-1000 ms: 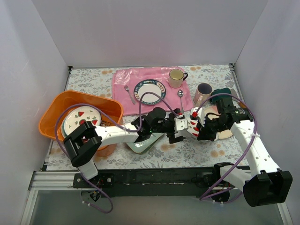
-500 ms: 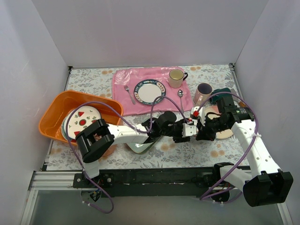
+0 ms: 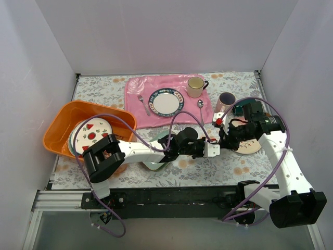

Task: Place the mixed dishes into the plastic bin
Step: Pick up the plate at the center of the board.

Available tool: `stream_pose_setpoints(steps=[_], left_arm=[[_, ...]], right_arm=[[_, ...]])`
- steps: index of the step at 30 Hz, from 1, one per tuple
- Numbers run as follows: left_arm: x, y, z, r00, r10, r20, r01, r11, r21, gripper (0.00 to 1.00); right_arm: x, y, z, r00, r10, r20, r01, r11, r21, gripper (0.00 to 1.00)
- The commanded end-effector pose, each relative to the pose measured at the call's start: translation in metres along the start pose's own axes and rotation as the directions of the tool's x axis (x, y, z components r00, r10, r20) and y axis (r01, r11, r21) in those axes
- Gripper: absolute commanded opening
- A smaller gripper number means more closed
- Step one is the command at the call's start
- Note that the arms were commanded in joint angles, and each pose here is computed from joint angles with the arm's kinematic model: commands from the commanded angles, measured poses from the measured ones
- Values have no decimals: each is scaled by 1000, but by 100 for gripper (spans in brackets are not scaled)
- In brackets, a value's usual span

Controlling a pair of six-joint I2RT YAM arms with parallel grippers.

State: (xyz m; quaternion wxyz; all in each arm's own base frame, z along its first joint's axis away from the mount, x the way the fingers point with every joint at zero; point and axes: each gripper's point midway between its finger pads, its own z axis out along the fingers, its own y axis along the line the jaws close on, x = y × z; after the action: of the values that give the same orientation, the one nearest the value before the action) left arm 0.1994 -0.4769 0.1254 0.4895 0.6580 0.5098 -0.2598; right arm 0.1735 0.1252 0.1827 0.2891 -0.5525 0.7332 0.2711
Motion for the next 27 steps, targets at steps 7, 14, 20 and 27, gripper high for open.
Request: stream_pose_setpoints(steps=[7,14,20,27], left_arm=[[-88,56,-66,988,8,155,26,975,-220,0],[-98,59,-95,991,-3,130,34,972,-235,0],[-105,68,-120,995,-29,100,56,959,-279,0],[-118,99,-160,988,-150,39,153,893,-424,0]], right_arm=[[-57,3,-32,988,23,153,-23,1000,-3,44],[-87,-3,-55,972,-25,234,17,999,37,65],[-107,-13,-73,949,-30,313,2,996,89,69],[-122,-23,-87,908,25,418,-62,995,74,70]])
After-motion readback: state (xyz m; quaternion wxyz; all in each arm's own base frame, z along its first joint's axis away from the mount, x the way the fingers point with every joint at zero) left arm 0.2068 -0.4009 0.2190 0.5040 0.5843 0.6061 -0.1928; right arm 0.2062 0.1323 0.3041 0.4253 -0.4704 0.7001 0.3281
